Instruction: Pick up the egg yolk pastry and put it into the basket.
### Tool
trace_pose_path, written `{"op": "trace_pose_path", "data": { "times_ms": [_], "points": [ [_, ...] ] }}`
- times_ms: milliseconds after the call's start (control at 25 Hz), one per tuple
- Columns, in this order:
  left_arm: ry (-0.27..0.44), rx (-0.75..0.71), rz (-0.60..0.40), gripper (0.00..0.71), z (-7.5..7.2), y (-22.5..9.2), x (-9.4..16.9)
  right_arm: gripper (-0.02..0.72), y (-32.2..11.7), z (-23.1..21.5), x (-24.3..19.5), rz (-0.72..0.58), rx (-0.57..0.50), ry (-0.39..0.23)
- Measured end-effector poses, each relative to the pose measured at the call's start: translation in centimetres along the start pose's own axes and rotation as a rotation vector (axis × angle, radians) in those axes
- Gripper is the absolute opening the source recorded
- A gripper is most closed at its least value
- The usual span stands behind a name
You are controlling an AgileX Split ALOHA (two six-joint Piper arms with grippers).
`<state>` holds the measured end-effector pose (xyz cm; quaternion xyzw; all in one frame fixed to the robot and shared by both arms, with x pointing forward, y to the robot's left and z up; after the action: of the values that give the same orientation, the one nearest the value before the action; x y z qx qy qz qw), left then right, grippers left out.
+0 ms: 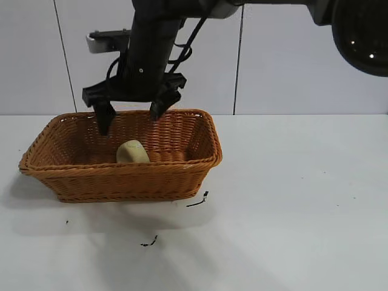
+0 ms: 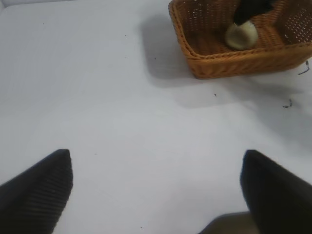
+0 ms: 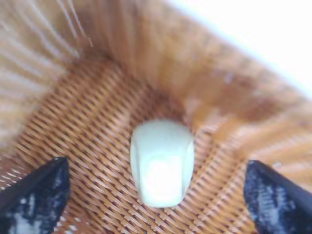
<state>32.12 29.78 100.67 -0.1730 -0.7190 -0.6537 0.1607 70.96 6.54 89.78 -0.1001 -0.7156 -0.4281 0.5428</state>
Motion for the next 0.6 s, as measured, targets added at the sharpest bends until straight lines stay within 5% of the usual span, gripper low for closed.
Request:
{"op": "trace_pose_path", "data": {
  "times_ms": [280,600],
  "points": [
    [0.000,0.000,0.000,0.696,0.0,0.0,0.0,0.693,2.1,-3.3,4.1,-0.053,-0.034,-0.049],
    [0.000,0.000,0.000,0.696,0.0,0.0,0.0,0.693,-1.5,-16.0,5.5,-0.020,-0.212,-0.177]
  ]
}}
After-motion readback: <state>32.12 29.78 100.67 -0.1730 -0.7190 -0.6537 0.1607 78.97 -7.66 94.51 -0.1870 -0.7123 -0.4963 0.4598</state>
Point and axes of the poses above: a point on each arm's last joint axis where the gripper is mounted, x pointing back along that axis away from the gripper, z along the wrist's bending axis when the last joint is at zero, y = z × x, the point moved 10 cm from there along -x, pointing out along that axis toward the gripper, and after that the axes turned 10 degrees about x, right-handed, at the moved point
